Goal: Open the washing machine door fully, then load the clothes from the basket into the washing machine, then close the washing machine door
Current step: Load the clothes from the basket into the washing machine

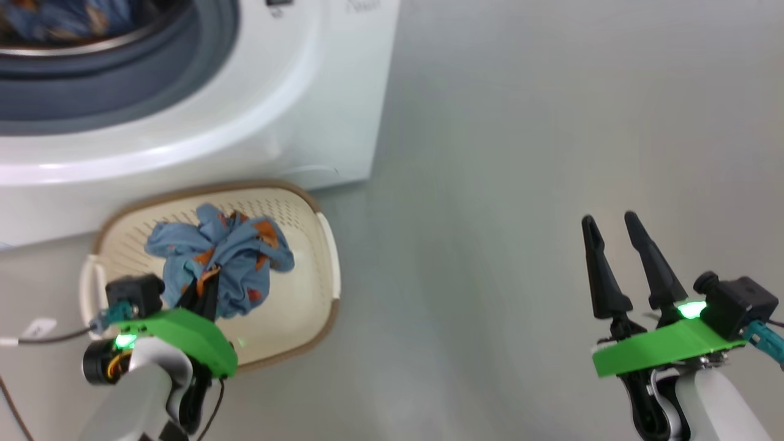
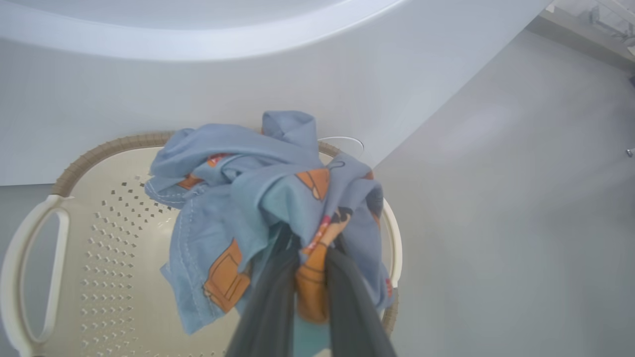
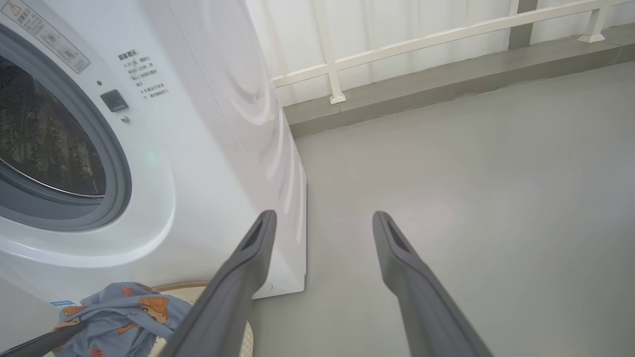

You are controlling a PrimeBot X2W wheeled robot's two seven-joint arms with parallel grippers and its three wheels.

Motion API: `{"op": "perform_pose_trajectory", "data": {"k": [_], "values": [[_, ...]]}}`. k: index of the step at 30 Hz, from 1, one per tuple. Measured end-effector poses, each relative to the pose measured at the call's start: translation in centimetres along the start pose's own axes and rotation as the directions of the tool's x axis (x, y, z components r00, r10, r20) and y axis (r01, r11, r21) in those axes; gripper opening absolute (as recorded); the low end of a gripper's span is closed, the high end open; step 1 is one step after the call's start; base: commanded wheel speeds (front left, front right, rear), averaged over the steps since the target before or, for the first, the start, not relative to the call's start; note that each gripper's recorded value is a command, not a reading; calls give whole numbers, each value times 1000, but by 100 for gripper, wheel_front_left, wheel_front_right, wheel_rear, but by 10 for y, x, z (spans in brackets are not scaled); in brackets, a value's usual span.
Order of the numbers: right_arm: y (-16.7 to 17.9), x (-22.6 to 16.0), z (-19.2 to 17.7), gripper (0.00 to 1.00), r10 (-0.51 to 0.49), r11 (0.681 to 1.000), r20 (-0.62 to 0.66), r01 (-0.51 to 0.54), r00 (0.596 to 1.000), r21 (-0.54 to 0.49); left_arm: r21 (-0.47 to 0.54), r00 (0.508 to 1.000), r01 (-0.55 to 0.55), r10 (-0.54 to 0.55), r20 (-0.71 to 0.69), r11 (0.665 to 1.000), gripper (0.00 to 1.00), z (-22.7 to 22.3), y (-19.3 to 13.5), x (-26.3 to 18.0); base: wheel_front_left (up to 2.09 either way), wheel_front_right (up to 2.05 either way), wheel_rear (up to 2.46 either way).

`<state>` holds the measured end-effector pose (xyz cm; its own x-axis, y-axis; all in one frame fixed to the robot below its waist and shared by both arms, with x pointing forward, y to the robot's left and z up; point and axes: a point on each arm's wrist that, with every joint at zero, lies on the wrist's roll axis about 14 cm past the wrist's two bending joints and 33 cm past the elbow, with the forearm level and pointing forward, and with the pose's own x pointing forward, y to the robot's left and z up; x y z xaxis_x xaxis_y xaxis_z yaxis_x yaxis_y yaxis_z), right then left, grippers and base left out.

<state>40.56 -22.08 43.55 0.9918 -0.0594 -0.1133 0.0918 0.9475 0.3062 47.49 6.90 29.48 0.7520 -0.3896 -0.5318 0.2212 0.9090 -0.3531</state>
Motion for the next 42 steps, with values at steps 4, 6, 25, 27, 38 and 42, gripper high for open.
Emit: {"op": "perform_pose_trajectory", "data": {"k": [4,6,25,27,38,42], "values": [[5,-7,5,100,19,1000,9,-19,1000,0,8,998,-15,15,55,1000,0,12,3,-19,0,0,0],[8,-12,7,100,31,1000,14,-31,999,1,16,995,-27,26,92,999,0,20,5,-31,0,0,0],[33,-44,19,100,125,992,41,-125,991,-2,40,899,-121,92,428,992,0,74,1,-137,0,0,0],[35,-45,20,100,131,991,45,-132,990,-3,9,881,-136,117,459,991,0,76,4,-149,0,0,0],[37,-55,11,100,147,989,16,-147,989,-6,-30,813,-191,175,556,981,0,75,7,-200,0,0,0],[35,-56,13,100,145,989,22,-145,989,-8,-29,804,-195,177,568,980,0,75,5,-207,0,0,0]]}}
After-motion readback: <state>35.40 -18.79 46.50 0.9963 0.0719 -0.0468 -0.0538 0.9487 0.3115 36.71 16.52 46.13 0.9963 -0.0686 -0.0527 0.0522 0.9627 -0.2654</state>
